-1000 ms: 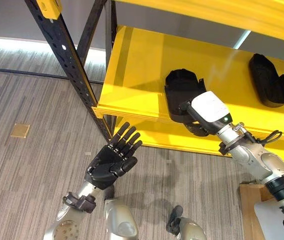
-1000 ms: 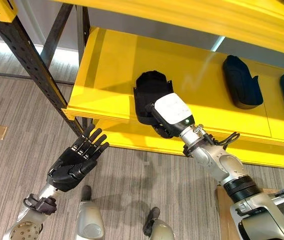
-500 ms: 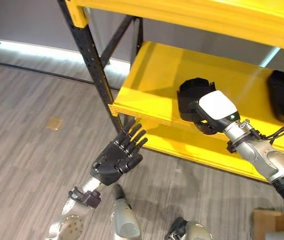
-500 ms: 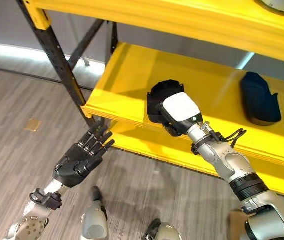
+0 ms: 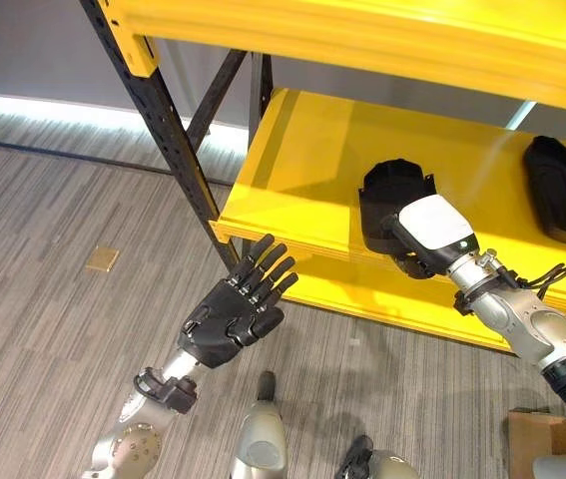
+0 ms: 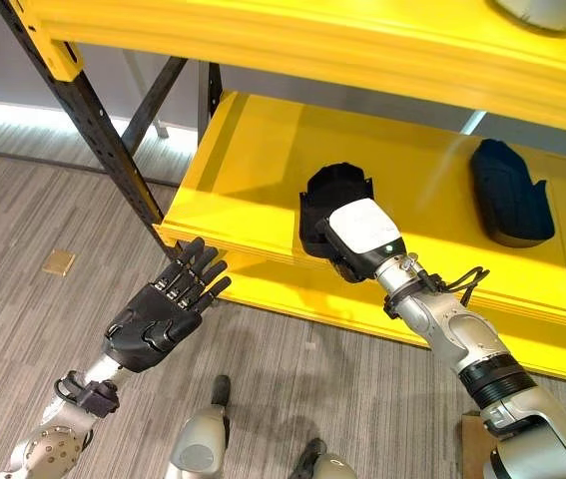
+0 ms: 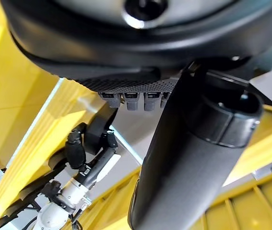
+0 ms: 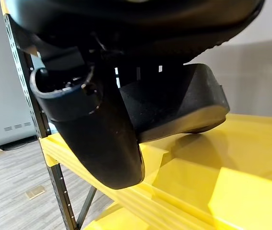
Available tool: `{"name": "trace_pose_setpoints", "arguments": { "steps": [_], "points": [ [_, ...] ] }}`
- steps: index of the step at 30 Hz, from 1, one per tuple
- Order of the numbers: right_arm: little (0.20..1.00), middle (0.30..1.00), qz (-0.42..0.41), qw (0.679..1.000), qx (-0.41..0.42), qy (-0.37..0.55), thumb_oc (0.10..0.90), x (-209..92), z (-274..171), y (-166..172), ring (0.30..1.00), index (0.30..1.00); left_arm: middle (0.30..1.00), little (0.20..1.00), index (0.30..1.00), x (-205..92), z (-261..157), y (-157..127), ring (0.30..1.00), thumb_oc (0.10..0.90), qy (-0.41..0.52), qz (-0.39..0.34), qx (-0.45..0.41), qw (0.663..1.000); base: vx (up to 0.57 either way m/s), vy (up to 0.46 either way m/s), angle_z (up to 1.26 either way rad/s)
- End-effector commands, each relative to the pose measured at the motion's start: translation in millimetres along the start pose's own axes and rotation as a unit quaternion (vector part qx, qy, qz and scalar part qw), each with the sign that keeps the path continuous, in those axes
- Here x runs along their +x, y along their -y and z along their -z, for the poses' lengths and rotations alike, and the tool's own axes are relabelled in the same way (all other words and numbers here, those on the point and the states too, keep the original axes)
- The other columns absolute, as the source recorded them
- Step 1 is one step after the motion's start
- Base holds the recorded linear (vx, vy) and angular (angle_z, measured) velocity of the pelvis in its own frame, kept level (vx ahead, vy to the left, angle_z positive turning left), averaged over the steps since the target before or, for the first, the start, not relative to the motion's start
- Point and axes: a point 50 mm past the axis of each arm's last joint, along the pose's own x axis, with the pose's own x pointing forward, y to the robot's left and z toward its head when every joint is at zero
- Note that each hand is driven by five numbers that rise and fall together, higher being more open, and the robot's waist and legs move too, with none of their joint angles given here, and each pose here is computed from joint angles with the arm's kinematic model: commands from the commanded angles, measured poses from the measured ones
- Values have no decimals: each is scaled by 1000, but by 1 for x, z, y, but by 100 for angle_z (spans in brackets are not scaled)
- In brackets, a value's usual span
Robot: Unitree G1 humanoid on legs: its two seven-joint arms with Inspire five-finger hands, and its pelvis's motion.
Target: Move parts from the plastic box to the shelf.
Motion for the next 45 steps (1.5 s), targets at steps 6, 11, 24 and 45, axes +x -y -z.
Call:
{"name": "trace_pose_setpoints", "arguments": {
  "steps": [6, 11, 24, 45],
  "points": [
    [300, 300, 155, 987, -37, 10, 400, 22, 6, 67, 300, 300, 1000, 1000, 1000, 5, -19, 24, 1000, 900, 58, 93, 36, 993, 38, 194, -1],
    [300, 300, 136, 991, 4, 12, 400, 31, -3, 55, 300, 300, 1000, 1000, 1000, 6, -14, 25, 1000, 900, 28, 73, 45, 996, 153, 118, -10],
    [300, 300, 173, 984, -21, 38, 400, 50, -12, 81, 300, 300, 1000, 1000, 1000, 15, -37, 24, 1000, 900, 58, 89, 71, 992, 47, -348, 4],
    [300, 300, 168, 985, -27, -26, 400, 55, 14, 88, 300, 300, 1000, 1000, 1000, 11, -9, 27, 1000, 900, 13, 101, 46, 994, 99, -93, 6]
  ]
}}
